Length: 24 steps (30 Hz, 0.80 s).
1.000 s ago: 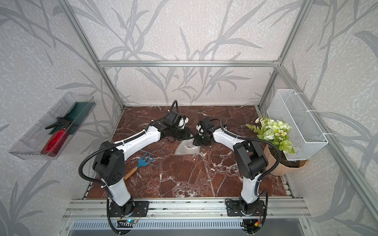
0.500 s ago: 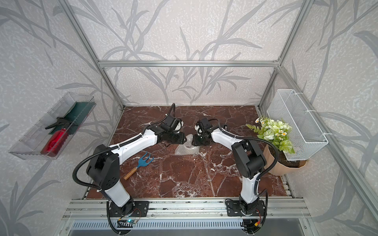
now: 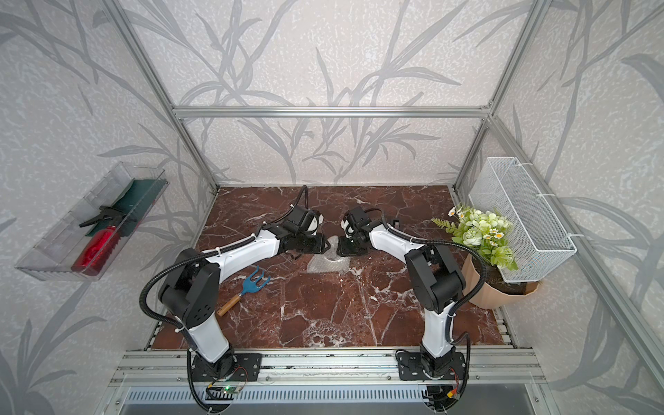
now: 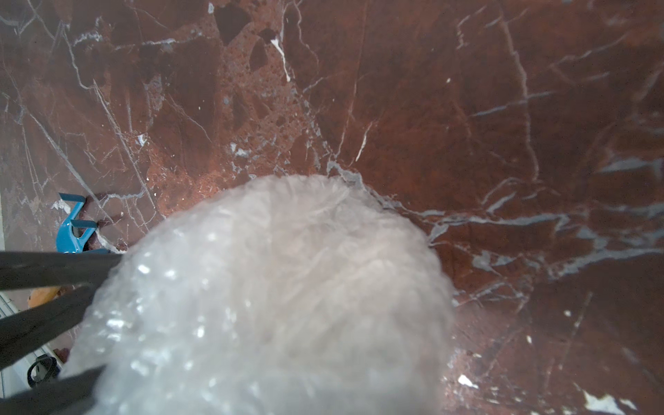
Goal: Wrap mugs in bubble wrap
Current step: Wrap the mug in bubble wrap.
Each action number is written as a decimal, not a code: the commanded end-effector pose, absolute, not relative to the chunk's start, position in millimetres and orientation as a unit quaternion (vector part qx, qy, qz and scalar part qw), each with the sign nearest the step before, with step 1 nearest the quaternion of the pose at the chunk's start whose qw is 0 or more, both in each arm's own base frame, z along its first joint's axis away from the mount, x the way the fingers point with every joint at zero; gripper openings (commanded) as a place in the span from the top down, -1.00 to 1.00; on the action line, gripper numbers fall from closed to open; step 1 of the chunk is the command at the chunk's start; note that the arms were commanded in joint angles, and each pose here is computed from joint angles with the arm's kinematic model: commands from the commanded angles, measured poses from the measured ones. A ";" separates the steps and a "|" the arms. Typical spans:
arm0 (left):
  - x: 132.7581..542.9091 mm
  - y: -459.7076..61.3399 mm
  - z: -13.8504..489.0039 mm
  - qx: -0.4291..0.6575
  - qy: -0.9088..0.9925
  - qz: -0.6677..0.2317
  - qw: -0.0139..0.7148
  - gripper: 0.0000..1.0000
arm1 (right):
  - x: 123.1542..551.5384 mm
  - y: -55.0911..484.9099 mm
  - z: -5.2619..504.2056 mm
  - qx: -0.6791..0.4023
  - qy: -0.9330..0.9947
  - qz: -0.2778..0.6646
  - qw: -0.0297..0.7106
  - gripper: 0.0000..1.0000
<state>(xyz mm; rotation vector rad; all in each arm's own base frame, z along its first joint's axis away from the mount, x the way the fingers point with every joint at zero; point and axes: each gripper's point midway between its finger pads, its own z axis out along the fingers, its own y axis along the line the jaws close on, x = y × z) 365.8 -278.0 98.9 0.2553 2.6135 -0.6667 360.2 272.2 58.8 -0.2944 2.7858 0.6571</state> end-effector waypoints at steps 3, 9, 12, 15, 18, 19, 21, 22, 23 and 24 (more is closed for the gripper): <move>363.3 -281.5 72.9 0.095 0.945 -0.245 0.194 0.23 | 309.6 244.4 -9.6 -0.105 0.985 0.139 0.014 0.29; 362.6 -285.0 59.9 0.086 0.945 -0.254 0.185 0.32 | 306.6 245.1 -7.1 -0.108 0.984 0.140 0.011 0.28; 361.6 -281.1 57.0 0.083 0.948 -0.245 0.185 0.37 | 306.4 245.2 5.1 -0.109 0.983 0.145 0.019 0.23; 360.2 -276.0 53.7 0.081 0.952 -0.232 0.181 0.40 | 306.3 246.6 21.8 -0.111 0.981 0.154 0.029 0.10; 358.9 -272.8 50.4 0.080 0.955 -0.222 0.178 0.43 | 306.7 250.5 39.7 -0.113 0.978 0.170 0.040 -0.03; 358.6 -272.0 49.6 0.079 0.956 -0.219 0.178 0.43 | 306.1 251.6 45.0 -0.114 0.977 0.175 0.042 -0.07; 358.3 -271.1 48.6 0.079 0.958 -0.213 0.177 0.44 | 306.4 253.2 55.9 -0.114 0.975 0.183 0.050 -0.10; 358.3 -270.6 48.5 0.079 0.958 -0.211 0.177 0.45 | 306.8 253.7 61.6 -0.113 0.974 0.188 0.055 -0.12; 358.5 -271.5 49.3 0.079 0.958 -0.210 0.178 0.45 | 306.6 254.1 66.1 -0.113 0.973 0.191 0.058 -0.14; 358.9 -271.6 49.9 0.080 0.958 -0.209 0.179 0.46 | 307.0 254.1 71.7 -0.112 0.973 0.194 0.063 -0.16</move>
